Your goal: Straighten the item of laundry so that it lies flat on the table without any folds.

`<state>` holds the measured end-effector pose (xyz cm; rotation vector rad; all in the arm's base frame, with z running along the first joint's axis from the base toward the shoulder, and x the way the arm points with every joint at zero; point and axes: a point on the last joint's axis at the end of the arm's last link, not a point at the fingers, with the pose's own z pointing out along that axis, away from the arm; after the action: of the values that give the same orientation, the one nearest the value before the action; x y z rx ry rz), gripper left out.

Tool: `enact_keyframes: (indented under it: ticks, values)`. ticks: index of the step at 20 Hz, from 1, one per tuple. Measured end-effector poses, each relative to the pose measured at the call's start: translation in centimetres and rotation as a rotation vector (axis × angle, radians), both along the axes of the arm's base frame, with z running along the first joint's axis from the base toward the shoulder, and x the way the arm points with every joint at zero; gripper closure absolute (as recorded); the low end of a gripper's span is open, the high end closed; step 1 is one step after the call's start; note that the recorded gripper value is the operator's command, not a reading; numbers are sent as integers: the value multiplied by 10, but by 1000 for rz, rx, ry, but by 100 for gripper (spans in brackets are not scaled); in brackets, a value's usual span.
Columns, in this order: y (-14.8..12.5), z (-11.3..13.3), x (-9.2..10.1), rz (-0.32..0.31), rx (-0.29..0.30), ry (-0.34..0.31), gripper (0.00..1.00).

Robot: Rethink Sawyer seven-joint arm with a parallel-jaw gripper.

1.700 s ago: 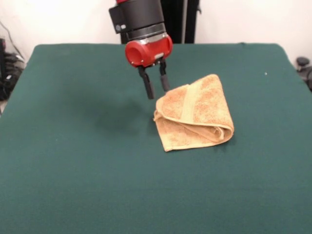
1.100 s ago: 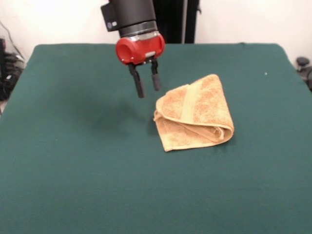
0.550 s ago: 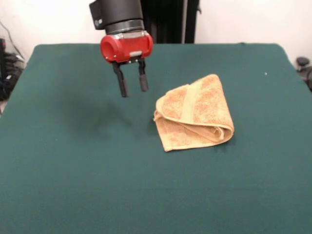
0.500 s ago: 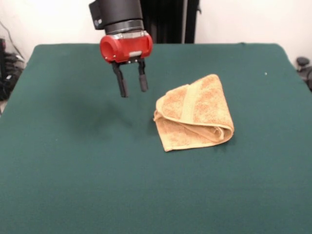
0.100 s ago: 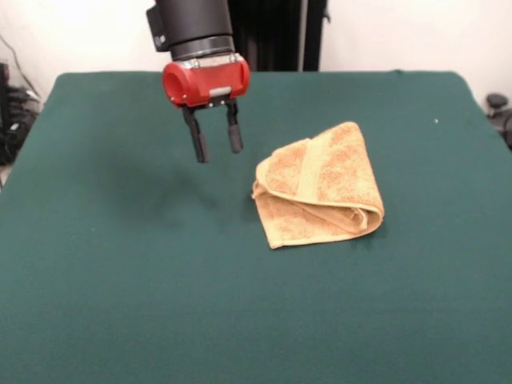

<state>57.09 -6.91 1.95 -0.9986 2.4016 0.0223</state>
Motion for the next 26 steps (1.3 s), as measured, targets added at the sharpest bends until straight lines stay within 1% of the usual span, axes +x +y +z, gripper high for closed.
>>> enact_keyframes:
  ticks: [11, 14, 20, 21, 24, 26]
  values:
    - [3, -23, -12, -20, 25, 46, 0]
    - [8, -30, -15, -21, 44, 52, 0]
    - [14, -37, -18, -22, 71, 48, 0]
    - [14, -39, -19, -28, 82, 47, 0]
    - [12, -41, -20, -37, 94, 47, 0]
    - [7, -42, -20, -51, 106, 44, 0]
